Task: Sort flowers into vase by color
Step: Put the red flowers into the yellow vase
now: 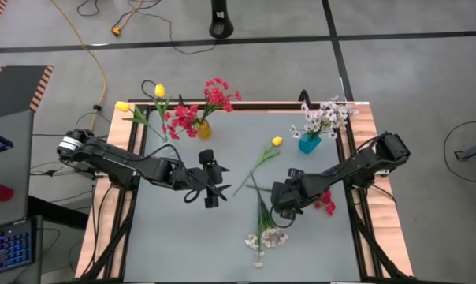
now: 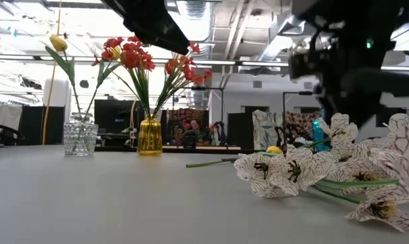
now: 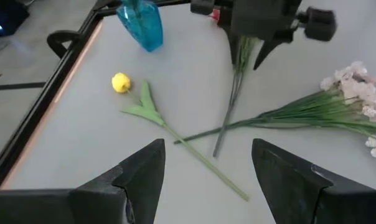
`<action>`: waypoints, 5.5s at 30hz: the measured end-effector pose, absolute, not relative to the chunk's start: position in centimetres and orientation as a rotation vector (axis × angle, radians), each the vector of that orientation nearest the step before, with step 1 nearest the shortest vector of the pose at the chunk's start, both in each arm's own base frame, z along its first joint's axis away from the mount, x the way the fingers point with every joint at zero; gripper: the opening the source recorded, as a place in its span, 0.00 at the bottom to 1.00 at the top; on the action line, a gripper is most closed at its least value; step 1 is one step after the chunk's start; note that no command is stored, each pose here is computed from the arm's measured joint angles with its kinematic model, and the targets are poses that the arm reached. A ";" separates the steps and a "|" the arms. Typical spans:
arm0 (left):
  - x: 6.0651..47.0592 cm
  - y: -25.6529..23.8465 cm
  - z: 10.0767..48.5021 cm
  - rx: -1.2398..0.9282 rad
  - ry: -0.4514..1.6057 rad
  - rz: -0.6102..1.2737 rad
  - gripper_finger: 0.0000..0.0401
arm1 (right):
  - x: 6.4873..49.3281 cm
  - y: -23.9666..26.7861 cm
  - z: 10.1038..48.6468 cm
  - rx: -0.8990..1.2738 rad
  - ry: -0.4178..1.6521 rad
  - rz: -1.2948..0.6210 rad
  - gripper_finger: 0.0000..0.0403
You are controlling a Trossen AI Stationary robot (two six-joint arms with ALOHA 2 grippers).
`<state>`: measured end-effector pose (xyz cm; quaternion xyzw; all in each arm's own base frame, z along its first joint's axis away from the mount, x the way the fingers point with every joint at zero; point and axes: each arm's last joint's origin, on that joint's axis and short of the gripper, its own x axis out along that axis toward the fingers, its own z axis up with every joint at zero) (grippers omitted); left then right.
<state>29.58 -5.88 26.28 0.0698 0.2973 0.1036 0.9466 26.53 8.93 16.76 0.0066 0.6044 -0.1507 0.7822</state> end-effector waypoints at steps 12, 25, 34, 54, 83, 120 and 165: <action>29.6 -5.9 26.5 0.133 0.589 0.204 0.57 | 26.4 7.0 14.8 0.068 1.487 -0.362 0.45; 29.6 -5.9 26.5 0.133 0.590 0.203 0.57 | 26.5 6.6 14.4 0.142 1.534 -0.308 0.13; 29.6 -5.9 26.5 0.071 0.583 0.222 0.57 | 28.3 7.5 16.6 0.078 1.467 -0.186 0.11; 29.6 -6.7 26.4 -0.289 0.627 0.041 0.57 | 30.8 12.6 22.3 -0.818 1.124 0.138 0.12; 30.4 -6.8 27.7 -0.650 0.469 0.080 0.57 | 33.9 17.4 26.7 -1.629 0.481 0.161 0.12; 30.8 -7.0 28.5 -0.893 0.390 0.073 0.56 | 34.4 16.7 27.1 -1.689 0.471 0.118 0.12; 31.0 -5.7 28.7 -0.662 0.347 0.108 0.01 | 35.0 16.0 27.7 -1.227 0.439 -0.085 0.55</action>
